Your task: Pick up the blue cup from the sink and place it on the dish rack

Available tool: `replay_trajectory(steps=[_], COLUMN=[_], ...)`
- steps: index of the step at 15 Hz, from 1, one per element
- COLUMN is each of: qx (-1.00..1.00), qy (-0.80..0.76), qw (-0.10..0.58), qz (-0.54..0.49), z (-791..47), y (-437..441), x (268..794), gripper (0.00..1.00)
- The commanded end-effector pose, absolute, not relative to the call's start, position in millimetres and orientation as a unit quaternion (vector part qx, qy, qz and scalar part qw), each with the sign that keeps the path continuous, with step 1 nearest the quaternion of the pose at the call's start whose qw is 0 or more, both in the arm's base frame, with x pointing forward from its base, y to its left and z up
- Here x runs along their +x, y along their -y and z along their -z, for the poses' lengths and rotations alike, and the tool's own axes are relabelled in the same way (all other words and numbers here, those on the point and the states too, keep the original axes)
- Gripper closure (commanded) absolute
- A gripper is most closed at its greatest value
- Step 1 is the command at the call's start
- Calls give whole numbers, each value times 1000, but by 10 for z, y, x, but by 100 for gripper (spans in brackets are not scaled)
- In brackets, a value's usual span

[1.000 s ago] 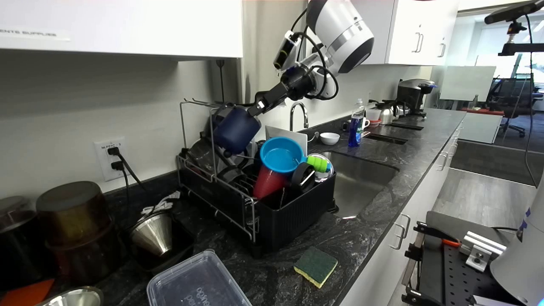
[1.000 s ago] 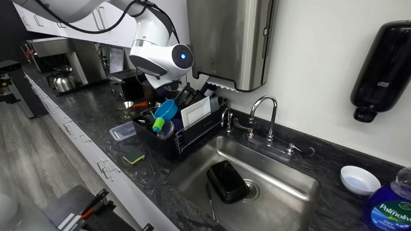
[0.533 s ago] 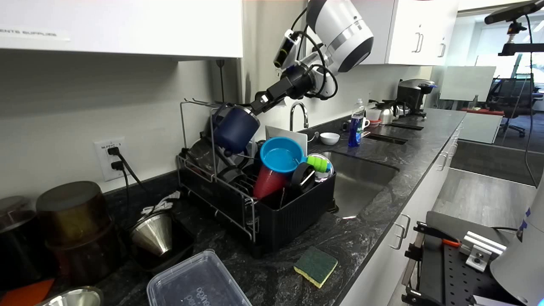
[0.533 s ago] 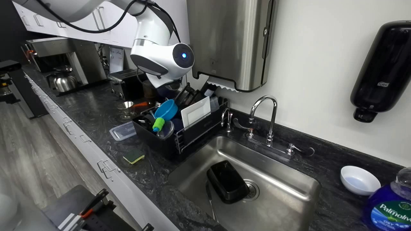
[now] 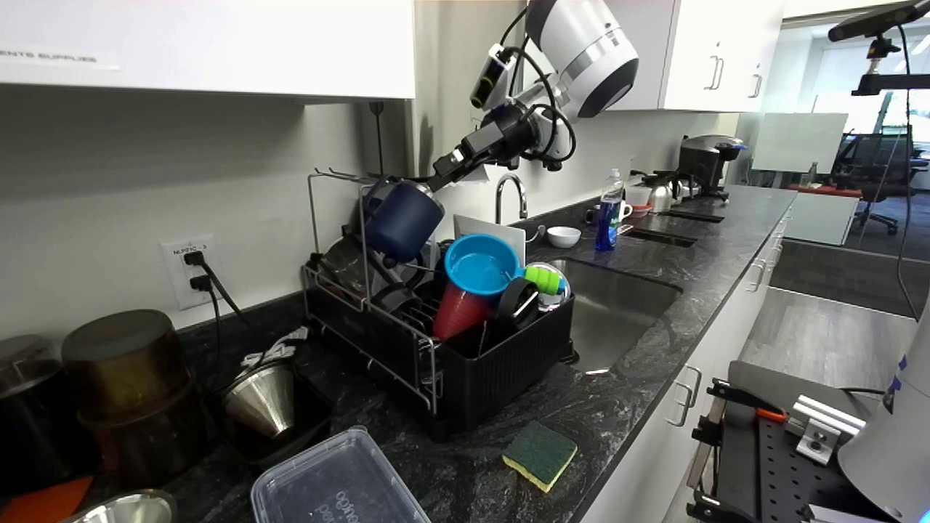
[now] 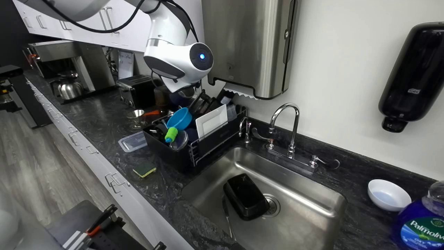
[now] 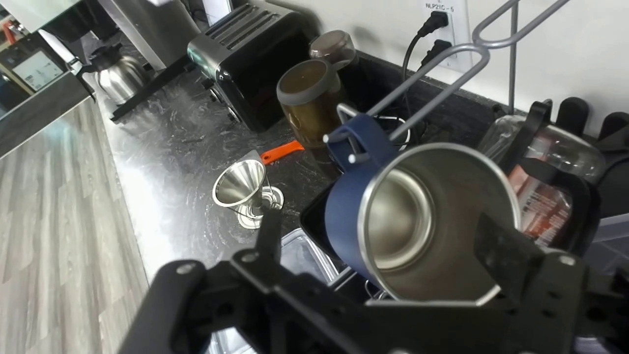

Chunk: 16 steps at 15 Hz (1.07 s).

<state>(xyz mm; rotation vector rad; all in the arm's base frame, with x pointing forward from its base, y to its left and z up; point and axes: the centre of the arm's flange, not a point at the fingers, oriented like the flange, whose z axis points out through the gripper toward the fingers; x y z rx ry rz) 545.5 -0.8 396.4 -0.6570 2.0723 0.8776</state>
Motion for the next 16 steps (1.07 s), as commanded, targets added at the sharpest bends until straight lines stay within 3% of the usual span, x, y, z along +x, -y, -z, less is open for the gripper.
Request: replay_trajectory(steps=[1,16], qx=[-280,-390], qy=[-811,-810], qw=[390,361], qz=[-334,-248], z=[-4061,-4554], y=[118,668], x=[5453,5147], gripper=[0,0])
